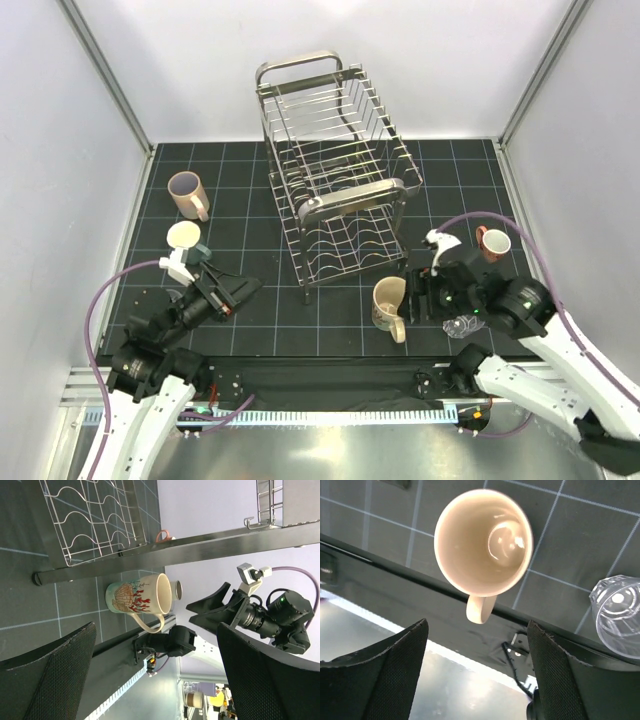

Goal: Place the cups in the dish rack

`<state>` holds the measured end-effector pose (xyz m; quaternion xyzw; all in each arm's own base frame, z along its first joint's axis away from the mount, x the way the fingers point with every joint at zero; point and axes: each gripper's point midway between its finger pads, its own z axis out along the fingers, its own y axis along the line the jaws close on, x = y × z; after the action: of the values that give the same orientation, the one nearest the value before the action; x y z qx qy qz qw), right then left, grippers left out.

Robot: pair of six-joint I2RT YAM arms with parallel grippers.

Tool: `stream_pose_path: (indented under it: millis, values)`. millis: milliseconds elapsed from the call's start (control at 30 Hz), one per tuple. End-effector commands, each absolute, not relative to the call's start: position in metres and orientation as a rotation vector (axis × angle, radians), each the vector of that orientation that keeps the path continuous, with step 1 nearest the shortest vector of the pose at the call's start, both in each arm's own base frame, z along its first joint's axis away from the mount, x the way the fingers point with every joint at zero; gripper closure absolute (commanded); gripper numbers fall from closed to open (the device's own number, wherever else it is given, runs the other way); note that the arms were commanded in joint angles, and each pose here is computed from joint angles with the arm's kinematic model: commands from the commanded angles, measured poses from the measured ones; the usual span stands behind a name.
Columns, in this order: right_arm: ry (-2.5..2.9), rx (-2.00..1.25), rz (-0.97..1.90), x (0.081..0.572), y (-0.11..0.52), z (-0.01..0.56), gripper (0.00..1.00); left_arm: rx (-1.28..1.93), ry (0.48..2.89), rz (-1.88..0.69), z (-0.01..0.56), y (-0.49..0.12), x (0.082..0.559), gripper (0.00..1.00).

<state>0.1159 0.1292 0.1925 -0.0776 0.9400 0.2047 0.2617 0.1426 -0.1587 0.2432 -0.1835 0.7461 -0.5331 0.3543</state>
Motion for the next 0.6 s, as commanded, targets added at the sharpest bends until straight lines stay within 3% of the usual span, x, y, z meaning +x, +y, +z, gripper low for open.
stream_pose_path:
  millis: [0,233,567]
  values:
    - [2.514,-0.157,0.344,0.133,0.125,0.186,0.20,-0.433,1.918,-1.367,0.249,-0.159,0.143,0.00]
    - [2.517,-0.201,0.198,0.125,0.137,0.172,0.20,-0.414,1.949,-1.374,0.246,-0.162,0.142,0.01]
    - [2.462,-0.165,0.340,0.123,0.150,0.173,0.27,-0.407,1.956,-1.382,0.243,-0.164,0.142,0.00]
